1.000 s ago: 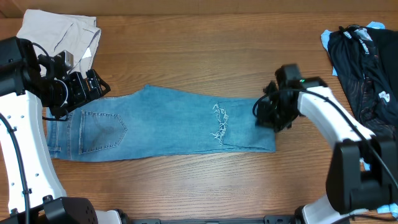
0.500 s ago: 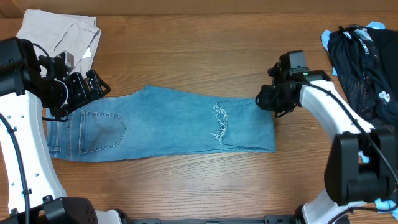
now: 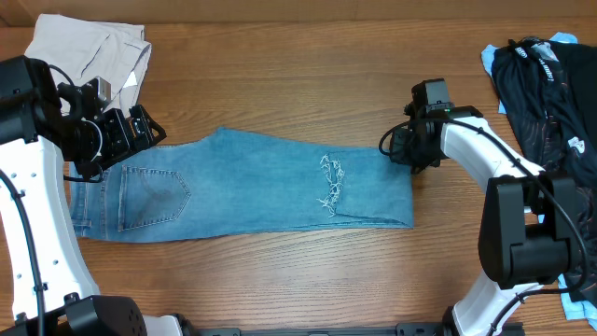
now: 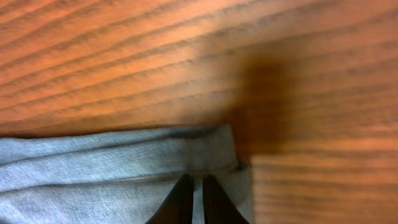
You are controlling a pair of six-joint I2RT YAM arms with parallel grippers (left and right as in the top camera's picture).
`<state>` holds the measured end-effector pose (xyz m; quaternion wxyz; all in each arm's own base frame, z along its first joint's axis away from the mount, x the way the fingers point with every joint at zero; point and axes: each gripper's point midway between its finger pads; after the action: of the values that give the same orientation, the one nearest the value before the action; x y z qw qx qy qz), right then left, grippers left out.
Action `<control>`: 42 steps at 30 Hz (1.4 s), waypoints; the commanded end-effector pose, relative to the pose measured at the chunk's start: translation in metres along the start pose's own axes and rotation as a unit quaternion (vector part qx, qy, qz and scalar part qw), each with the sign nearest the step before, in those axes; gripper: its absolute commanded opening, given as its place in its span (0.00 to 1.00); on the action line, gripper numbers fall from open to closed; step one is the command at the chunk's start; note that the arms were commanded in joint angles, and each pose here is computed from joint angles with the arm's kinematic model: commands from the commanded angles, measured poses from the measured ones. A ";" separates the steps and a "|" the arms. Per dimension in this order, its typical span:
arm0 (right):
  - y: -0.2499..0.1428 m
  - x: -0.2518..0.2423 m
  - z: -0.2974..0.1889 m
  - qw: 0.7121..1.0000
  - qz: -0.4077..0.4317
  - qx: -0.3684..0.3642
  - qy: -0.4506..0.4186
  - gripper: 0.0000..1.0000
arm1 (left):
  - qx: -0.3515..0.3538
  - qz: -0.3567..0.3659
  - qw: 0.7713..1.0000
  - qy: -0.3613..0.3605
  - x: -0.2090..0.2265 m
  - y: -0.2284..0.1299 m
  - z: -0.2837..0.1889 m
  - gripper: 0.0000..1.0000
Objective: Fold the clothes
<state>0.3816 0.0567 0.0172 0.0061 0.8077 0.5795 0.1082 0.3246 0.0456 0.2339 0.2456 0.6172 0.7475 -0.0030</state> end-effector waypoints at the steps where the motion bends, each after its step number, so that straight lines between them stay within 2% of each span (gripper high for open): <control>1: 0.020 0.002 -0.040 0.999 0.017 -0.037 -0.004 0.11 | 0.005 0.010 1.000 0.004 0.001 0.000 0.003 1.00; 4: 0.006 0.002 -0.087 0.999 0.030 -0.023 -0.007 0.14 | 0.005 0.010 1.000 0.004 0.001 0.000 0.003 1.00; 9: -0.040 -0.007 -0.107 0.998 0.039 0.054 -0.014 0.16 | 0.005 0.009 1.000 0.004 0.000 0.000 0.003 1.00; 10: -0.056 -0.009 -0.105 0.995 0.038 0.086 -0.020 0.16 | 0.005 0.009 1.000 0.003 0.000 0.000 0.003 1.00; 13: -0.075 -0.010 -0.091 0.992 0.038 0.117 -0.016 0.16 | 0.005 0.009 1.000 0.003 0.000 0.000 0.003 1.00; 21: -0.112 -0.011 -0.039 0.987 0.044 0.151 0.027 0.16 | 0.007 0.009 1.000 0.003 0.000 -0.001 0.003 1.00; 26: -0.135 -0.023 -0.019 0.983 0.063 0.170 0.020 0.16 | 0.007 0.008 1.000 0.003 0.000 -0.001 0.003 1.00; 33: -0.134 -0.045 -0.012 0.984 0.096 0.148 -0.039 0.15 | 0.007 0.009 1.000 0.003 0.000 -0.001 0.003 1.00; 36: -0.126 -0.043 -0.014 0.985 0.093 0.138 -0.038 0.10 | 0.007 0.009 1.000 0.004 0.000 -0.001 0.003 1.00; 39: -0.112 -0.040 -0.025 0.988 0.090 0.117 -0.041 0.11 | 0.007 0.009 1.000 0.004 0.000 -0.001 0.003 1.00; 41: -0.098 -0.037 -0.037 0.991 0.088 0.096 -0.042 0.22 | 0.007 0.009 1.000 0.004 0.000 -0.001 0.003 1.00; 42: -0.090 -0.036 -0.044 0.992 0.086 0.086 -0.042 0.31 | 0.007 0.009 1.000 0.004 0.000 -0.001 0.003 1.00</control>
<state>0.2470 0.0550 0.0170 -0.0970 0.8555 0.5085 -0.0121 0.3236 0.0461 0.2334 0.2428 0.6170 0.7486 -0.0032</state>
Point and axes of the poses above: each gripper's point midway between its finger pads, its own z axis out along the fingers, its own x axis along the line the jaws close on, y = z × x, and after that the axes turned 9 degrees about z, right-handed
